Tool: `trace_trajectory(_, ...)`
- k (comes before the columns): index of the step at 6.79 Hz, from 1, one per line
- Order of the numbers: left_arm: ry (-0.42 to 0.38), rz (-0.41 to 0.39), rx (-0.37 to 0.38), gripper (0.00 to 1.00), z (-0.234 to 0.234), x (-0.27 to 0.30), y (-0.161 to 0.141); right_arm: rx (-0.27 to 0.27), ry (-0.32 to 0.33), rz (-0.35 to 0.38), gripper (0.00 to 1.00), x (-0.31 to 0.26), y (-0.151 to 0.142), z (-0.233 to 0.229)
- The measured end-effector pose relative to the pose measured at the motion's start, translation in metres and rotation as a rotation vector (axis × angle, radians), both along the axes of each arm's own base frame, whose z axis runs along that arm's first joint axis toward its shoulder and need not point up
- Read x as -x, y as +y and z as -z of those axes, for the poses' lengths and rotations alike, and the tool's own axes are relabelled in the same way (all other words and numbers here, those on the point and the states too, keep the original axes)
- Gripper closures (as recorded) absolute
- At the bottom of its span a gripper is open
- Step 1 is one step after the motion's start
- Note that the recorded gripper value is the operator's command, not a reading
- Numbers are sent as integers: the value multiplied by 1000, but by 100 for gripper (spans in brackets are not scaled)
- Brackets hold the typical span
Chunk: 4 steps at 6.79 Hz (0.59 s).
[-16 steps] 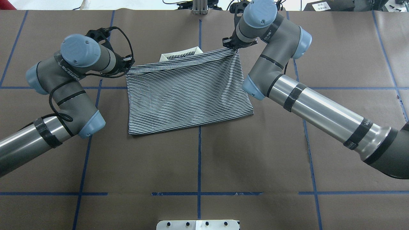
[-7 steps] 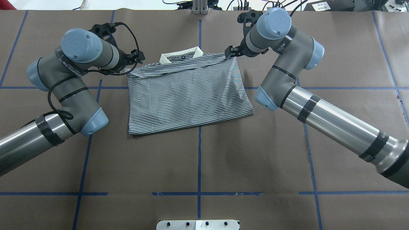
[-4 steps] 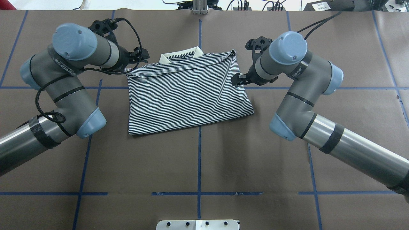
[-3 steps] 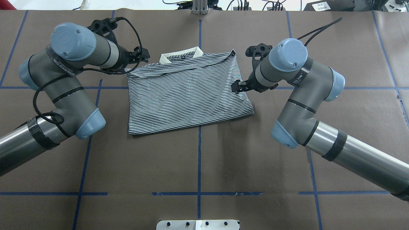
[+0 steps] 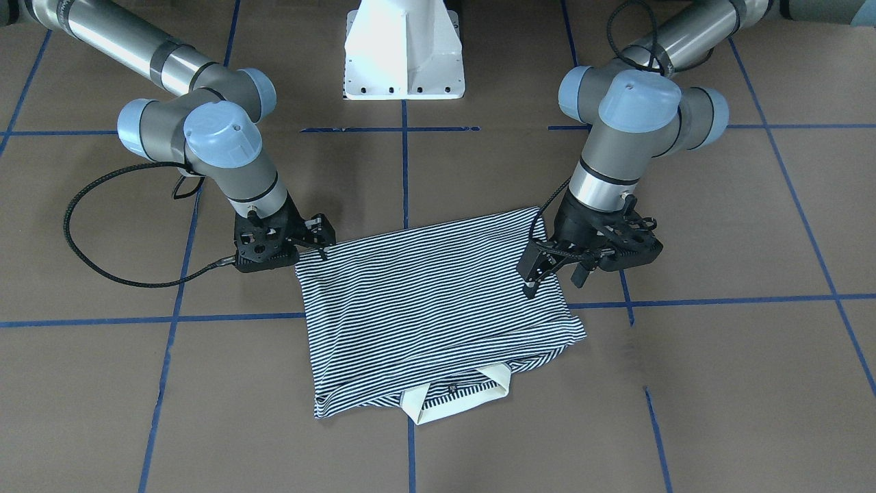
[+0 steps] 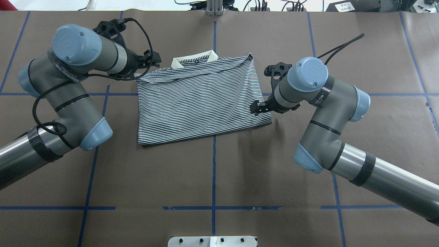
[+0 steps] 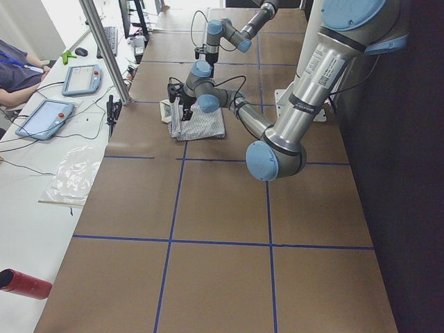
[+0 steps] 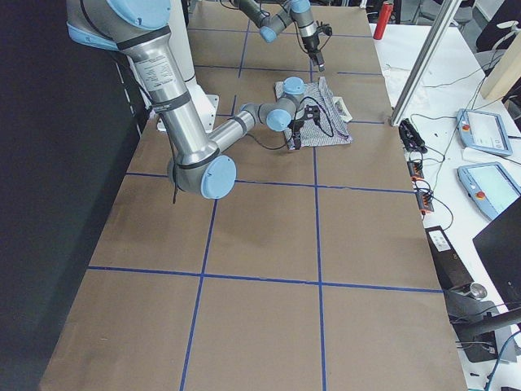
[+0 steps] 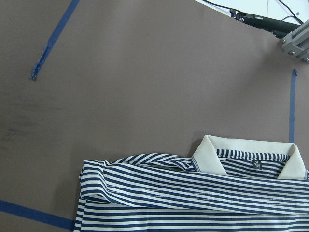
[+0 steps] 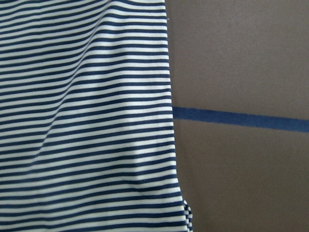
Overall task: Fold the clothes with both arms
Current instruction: 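Move the right gripper to the folded side edge while the left stays near the collar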
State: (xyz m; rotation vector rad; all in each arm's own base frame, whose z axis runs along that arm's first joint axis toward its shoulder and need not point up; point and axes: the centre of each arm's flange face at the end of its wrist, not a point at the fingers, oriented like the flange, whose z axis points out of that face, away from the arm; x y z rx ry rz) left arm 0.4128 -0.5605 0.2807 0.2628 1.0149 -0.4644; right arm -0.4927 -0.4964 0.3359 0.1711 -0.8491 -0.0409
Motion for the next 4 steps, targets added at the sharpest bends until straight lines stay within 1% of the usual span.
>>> trace_trajectory(1, 3, 0, -2, 0, 2, 1, 1, 4, 6, 4, 13, 2, 2, -4)
trace_trajectory(2, 6, 0, -4, 0, 3, 2, 2, 8, 10, 6, 43, 4, 2, -6)
trace_trajectory(3, 10, -1, -8, 0, 5, 3, 4, 10, 14, 8, 77, 5, 3, -8)
trace_trajectory(4, 11, -1, -10, 0, 5, 4, 6, 11, 15, 11, 100, 6, 3, -9)
